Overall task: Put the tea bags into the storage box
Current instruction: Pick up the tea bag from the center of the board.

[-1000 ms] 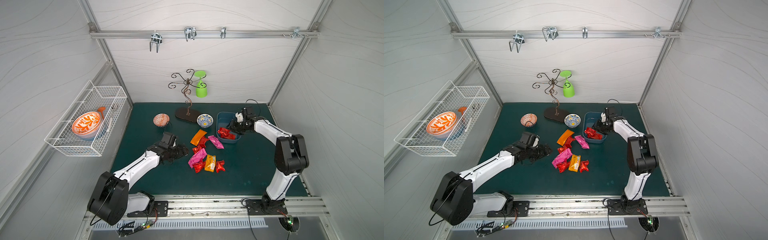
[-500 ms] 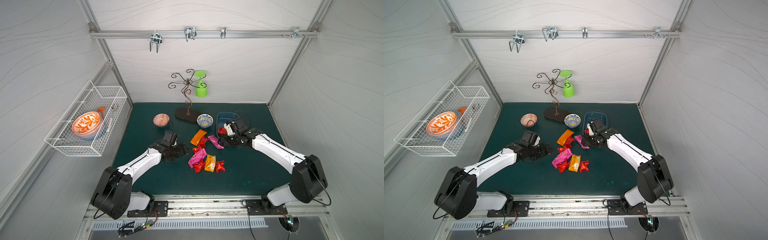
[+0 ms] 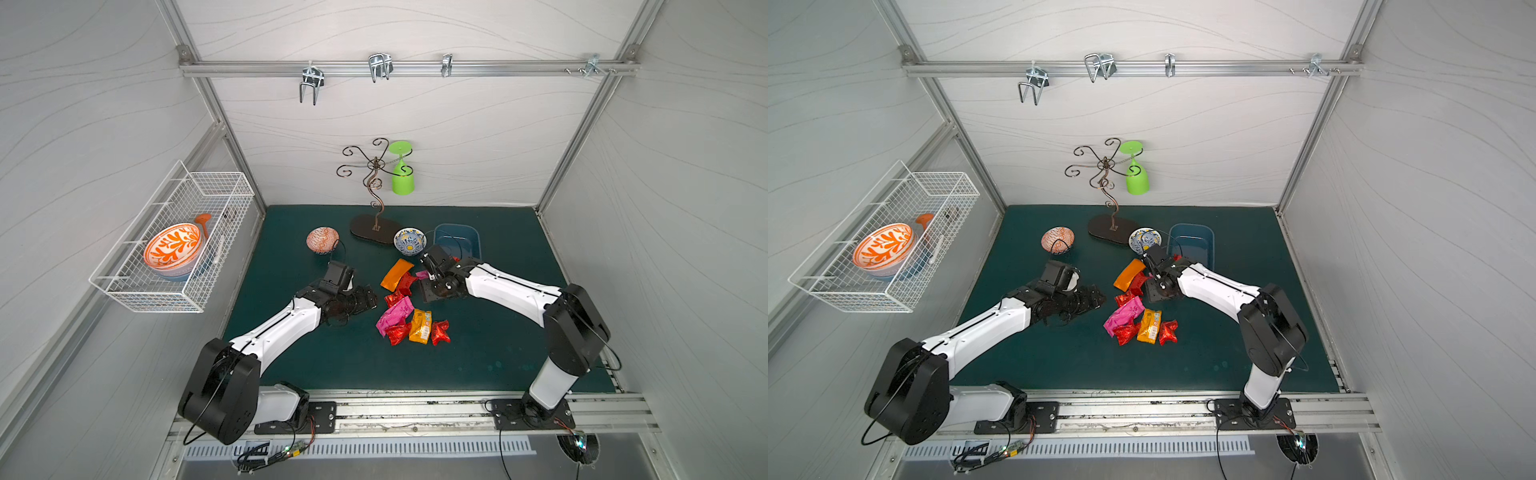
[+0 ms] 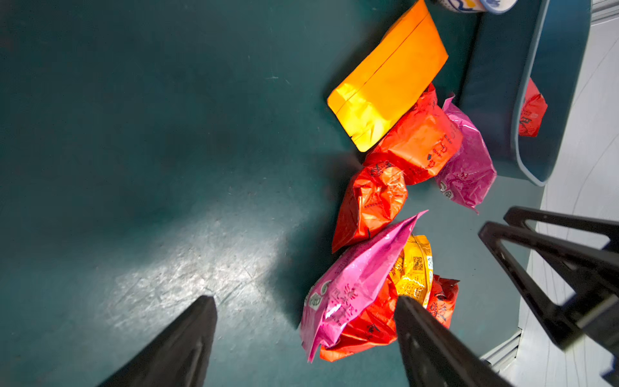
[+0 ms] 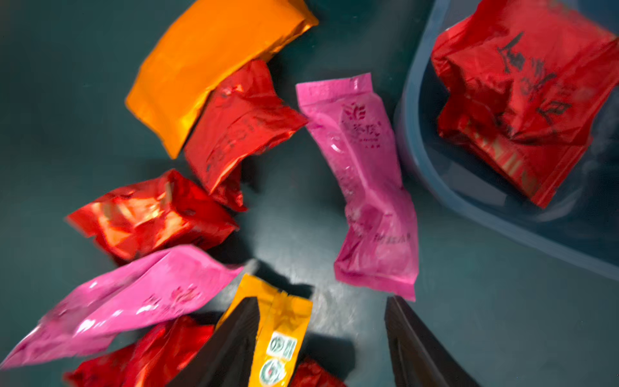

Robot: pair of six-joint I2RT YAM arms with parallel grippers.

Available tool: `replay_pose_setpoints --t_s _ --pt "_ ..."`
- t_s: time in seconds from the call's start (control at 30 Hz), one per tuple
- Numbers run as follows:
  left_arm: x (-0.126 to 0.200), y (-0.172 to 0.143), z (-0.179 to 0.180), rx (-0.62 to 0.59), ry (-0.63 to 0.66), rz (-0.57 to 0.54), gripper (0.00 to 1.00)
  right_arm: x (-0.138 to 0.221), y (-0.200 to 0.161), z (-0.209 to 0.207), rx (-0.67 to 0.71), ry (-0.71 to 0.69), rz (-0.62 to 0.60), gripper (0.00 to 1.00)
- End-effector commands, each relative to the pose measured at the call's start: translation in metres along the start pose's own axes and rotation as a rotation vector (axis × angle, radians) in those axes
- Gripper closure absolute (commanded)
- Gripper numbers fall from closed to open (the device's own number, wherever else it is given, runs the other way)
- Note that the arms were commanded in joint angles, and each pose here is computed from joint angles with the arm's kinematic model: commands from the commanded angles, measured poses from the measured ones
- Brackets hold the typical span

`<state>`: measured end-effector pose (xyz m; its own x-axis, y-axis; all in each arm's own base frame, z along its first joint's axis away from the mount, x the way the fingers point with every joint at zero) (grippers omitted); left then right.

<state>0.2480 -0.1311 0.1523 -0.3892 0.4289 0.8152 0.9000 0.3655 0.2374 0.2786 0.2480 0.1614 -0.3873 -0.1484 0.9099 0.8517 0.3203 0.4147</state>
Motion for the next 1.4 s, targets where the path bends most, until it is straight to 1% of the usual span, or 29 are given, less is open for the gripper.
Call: replay_pose_setpoints --t_s 0.0,0.23,0.37,0.43,0.73,0.77,0.93,0.97,1.17,1.37 --pt "0.003 -0.001 0.001 -0.008 0.005 -0.019 0.12 -0.004 0.005 -0.005 0.049 -0.100 0.000 0.34" --pt "0.003 -0.003 0.003 -0.008 0.013 -0.018 0.12 -0.026 0.006 -0.005 0.090 -0.160 0.034 0.35" --pt "0.003 -0.003 0.004 -0.009 0.015 -0.018 0.12 -0.033 0.007 -0.005 0.102 -0.172 0.038 0.39" --pt "0.003 -0.003 0.005 -0.008 0.016 -0.019 0.12 -0.034 0.007 -0.004 0.105 -0.166 0.039 0.43" --pt "0.002 -0.004 0.006 0.000 0.021 -0.021 0.12 -0.034 0.004 -0.004 0.115 -0.156 0.030 0.84" --pt "0.002 -0.003 0.006 -0.001 0.020 -0.021 0.12 -0.034 0.004 -0.004 0.119 -0.154 0.030 0.87" --pt "0.002 -0.004 0.006 0.001 0.019 -0.020 0.12 -0.029 0.004 -0.004 0.122 -0.138 0.019 0.99" --pt "0.002 -0.004 0.006 0.002 0.017 -0.022 0.12 -0.027 0.004 -0.004 0.120 -0.134 0.015 1.00" --pt "0.002 -0.004 0.007 0.007 0.020 -0.024 0.12 -0.012 -0.001 -0.006 0.108 -0.115 0.016 1.00" --pt "0.003 -0.004 0.007 0.008 0.022 -0.031 0.12 0.022 -0.014 -0.013 0.074 -0.055 -0.006 1.00"
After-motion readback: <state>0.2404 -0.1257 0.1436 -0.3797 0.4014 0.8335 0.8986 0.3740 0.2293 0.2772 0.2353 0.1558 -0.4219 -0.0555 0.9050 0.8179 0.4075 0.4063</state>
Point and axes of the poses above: each gripper's point midway between its finger pads, its own x axis back along the fingers, its own z axis along the line the jaws close on, y = z × x, the point moved 8 cm from there along x, back along the fingers, and after that the axes turned 2 degrees about x, right-handed, at the moved point
